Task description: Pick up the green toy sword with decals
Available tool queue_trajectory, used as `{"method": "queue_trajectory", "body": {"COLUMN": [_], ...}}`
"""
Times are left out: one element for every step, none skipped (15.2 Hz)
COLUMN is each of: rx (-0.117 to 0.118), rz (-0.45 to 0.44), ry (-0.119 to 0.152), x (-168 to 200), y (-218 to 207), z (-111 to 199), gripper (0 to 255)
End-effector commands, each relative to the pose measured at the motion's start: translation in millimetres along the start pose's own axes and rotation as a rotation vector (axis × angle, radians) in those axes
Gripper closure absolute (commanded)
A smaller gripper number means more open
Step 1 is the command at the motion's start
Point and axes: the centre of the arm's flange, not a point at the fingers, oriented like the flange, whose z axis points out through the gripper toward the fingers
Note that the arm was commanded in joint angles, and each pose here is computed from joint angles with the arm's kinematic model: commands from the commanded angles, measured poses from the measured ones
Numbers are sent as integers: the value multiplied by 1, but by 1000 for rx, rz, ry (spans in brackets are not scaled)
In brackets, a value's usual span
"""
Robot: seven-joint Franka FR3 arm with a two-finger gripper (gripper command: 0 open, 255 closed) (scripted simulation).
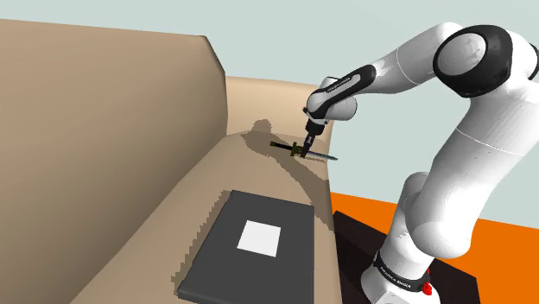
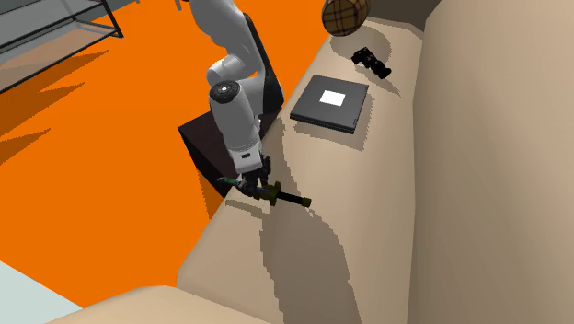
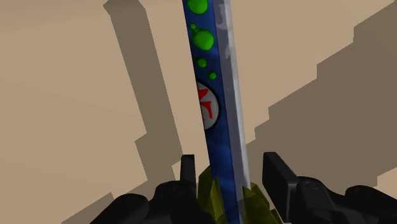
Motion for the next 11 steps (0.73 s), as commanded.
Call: {"method": "queue_trajectory", "body": {"rx": [0, 0, 0, 0, 0, 0, 0, 0, 0, 0, 0], "rz": [0, 0, 0, 0, 0, 0, 0, 0, 0, 0, 0], "ry": [-2, -2, -2, -2, -2, -2, -2, -2, -2, -2, -2], "x": [0, 1, 2, 3, 4, 5, 6, 7, 8, 9, 10], "y": [0, 0, 0, 0, 0, 1, 1, 1, 1, 1, 1], "z": [1, -4, -10, -15, -20, -25, -30, -36, -41, -46, -51], "gripper": [255, 255, 255, 255, 255, 255, 255, 255, 255, 255, 255]}}
